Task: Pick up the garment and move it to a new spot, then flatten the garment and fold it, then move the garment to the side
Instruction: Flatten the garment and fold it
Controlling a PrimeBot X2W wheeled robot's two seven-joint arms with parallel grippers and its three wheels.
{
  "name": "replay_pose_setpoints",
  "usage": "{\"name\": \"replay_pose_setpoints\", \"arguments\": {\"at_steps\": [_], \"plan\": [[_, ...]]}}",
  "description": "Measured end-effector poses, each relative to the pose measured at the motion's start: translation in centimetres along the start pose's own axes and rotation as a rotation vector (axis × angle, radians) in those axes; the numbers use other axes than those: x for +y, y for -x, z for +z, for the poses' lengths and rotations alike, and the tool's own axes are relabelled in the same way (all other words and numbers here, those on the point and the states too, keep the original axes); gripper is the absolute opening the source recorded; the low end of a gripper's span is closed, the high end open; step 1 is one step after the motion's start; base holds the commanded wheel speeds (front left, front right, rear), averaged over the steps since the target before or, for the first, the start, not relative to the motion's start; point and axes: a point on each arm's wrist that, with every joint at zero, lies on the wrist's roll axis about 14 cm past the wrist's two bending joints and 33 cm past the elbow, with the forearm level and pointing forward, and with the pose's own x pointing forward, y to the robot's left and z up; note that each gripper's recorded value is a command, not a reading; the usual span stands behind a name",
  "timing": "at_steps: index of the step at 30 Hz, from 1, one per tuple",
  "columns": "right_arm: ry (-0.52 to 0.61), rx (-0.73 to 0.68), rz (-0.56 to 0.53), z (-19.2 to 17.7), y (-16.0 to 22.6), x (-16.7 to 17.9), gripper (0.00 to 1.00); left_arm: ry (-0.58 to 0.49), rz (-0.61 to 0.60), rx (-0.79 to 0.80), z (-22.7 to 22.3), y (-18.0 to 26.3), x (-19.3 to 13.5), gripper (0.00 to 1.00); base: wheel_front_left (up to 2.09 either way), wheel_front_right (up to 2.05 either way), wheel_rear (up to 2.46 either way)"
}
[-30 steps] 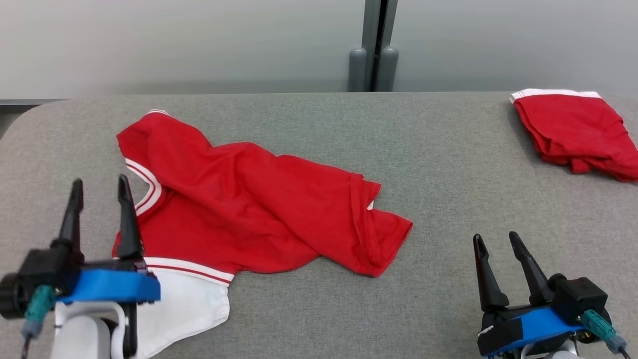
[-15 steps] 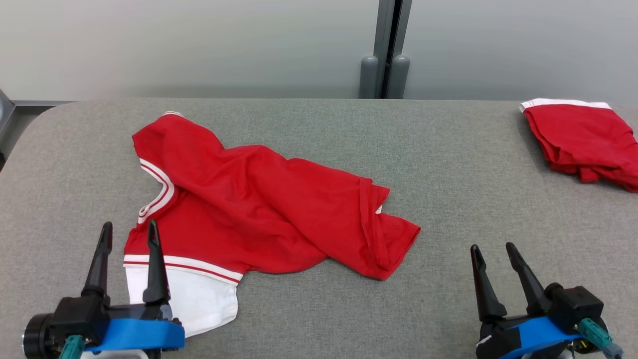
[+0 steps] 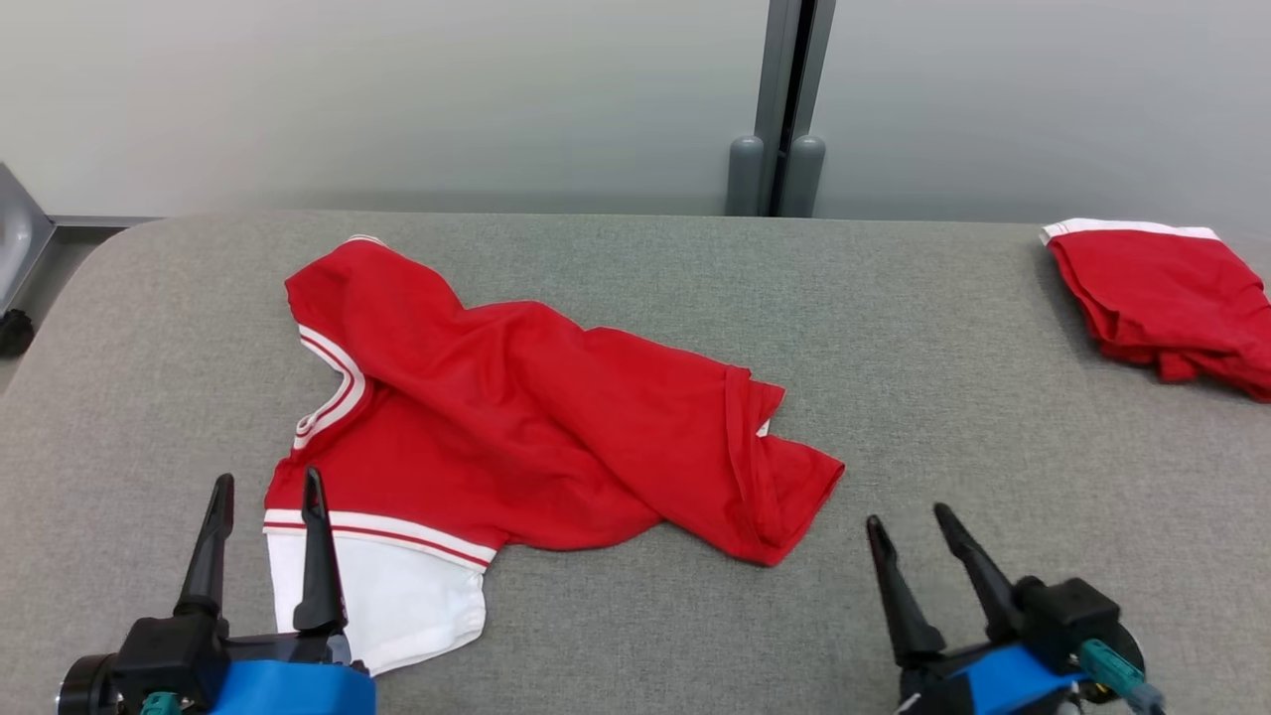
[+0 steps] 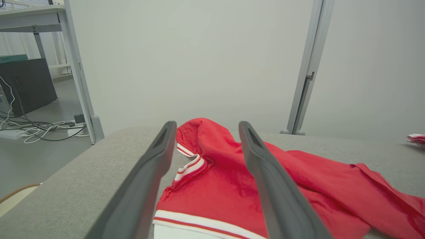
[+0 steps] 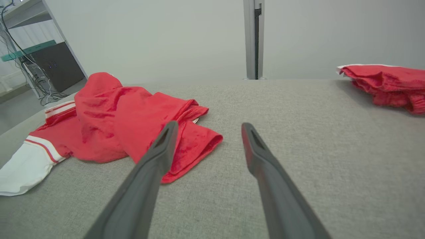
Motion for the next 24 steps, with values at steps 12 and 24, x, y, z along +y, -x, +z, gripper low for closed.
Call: {"name": "replay_pose_setpoints", "arguments": {"at_steps": [12,24], "plan": [[0.049,0.128,0.193,-3.0,-4.0,5.0,1.0,0.026,-0.002,0.034,-1.1,0.2,-0.4,1.0,0.0,0.0,0.0],[0.107,0.327,0.264,-8.7,-5.5,6.1,1.0,0.036,0.026,0.059,-1.8,0.0,0.4,1.0,0.0,0.0,0.0]]}}
